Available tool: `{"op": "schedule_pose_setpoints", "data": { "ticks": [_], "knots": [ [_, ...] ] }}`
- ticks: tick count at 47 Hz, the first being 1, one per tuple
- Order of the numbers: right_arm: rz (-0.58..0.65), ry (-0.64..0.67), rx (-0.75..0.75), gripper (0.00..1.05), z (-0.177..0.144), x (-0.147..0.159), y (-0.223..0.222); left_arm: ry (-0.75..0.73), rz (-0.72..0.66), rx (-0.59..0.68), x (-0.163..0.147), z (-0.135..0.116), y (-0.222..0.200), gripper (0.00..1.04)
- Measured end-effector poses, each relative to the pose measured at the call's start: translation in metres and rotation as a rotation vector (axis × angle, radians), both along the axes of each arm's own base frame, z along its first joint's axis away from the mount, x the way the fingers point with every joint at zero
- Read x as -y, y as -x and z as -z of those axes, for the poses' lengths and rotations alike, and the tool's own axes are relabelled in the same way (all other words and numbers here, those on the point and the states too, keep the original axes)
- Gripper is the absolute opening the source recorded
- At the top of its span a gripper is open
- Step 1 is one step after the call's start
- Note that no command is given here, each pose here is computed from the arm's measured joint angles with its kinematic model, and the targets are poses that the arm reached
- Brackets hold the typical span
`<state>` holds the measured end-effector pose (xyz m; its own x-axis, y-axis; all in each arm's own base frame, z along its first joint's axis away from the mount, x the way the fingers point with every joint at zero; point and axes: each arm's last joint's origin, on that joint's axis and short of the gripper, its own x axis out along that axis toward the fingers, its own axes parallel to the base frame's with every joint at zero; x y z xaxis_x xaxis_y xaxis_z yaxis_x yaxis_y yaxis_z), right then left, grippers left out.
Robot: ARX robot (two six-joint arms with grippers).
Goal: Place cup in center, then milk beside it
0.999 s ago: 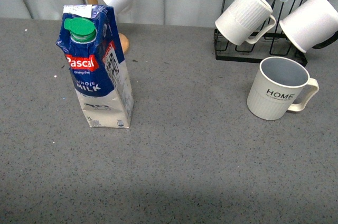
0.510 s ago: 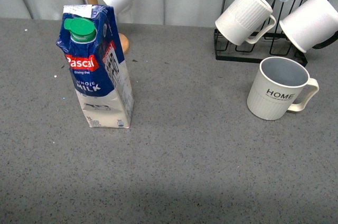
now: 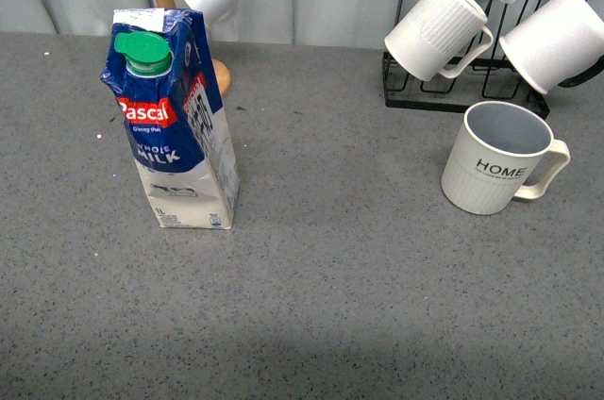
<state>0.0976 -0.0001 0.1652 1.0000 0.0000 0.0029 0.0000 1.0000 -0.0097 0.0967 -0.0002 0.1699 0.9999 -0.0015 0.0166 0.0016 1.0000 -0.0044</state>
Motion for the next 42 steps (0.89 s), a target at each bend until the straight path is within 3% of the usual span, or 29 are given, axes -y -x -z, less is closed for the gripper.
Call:
{"op": "schedule_pose_setpoints", "data": {
  "ticks": [42],
  "knots": [
    [0.000,0.000,0.000,0.96,0.0000,0.0000,0.0000,0.000,0.000,0.000,0.0000,0.0000,0.0000,0.98]
  ]
}}
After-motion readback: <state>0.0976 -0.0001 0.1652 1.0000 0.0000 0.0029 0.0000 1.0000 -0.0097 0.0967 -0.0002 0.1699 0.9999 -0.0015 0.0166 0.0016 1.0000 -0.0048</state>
